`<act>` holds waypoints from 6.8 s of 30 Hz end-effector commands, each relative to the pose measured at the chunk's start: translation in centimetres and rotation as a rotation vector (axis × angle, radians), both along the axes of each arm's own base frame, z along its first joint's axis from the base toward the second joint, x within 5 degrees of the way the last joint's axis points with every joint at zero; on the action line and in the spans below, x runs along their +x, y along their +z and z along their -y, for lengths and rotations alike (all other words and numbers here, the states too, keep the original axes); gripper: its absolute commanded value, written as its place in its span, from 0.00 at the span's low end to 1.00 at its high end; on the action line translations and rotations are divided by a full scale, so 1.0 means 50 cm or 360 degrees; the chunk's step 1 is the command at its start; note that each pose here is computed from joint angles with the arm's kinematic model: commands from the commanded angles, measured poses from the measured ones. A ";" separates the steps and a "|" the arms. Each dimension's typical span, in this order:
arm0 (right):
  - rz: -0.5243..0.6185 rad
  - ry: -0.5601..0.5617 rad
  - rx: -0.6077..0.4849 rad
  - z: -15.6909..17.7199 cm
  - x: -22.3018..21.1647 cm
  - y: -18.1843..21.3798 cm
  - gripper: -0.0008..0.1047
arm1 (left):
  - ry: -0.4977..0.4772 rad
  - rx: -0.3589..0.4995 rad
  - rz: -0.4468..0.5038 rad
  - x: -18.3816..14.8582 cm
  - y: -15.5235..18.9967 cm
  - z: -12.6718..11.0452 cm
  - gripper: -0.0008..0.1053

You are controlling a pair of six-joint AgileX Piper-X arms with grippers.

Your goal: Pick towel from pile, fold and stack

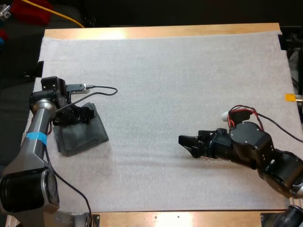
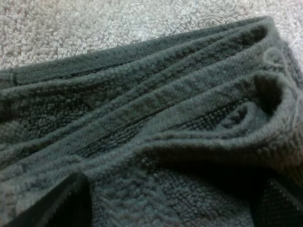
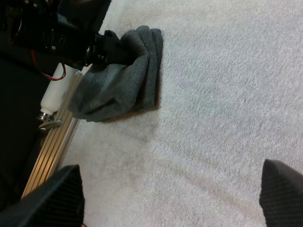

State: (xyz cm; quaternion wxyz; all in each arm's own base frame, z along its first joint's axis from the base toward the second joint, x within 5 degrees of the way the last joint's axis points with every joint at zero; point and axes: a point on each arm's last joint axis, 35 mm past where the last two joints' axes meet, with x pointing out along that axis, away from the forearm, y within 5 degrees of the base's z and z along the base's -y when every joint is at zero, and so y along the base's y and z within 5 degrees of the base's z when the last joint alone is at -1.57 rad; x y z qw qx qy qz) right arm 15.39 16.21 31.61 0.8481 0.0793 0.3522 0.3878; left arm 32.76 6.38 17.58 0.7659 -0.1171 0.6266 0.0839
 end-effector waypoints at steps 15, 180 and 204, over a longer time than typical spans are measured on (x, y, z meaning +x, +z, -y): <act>0.0003 0.0012 0.0016 0.000 -0.001 0.006 0.71 | -0.0007 0.0039 0.0171 -0.005 0.107 -0.001 0.66; 0.0686 -0.0764 -0.0660 0.313 -0.241 0.092 0.71 | -0.0587 -0.0093 0.1556 -0.672 0.442 0.153 0.66; 0.0778 -0.0831 -0.0586 0.308 -0.323 0.037 0.71 | -0.0647 -0.0030 0.1440 -0.762 0.344 0.157 0.66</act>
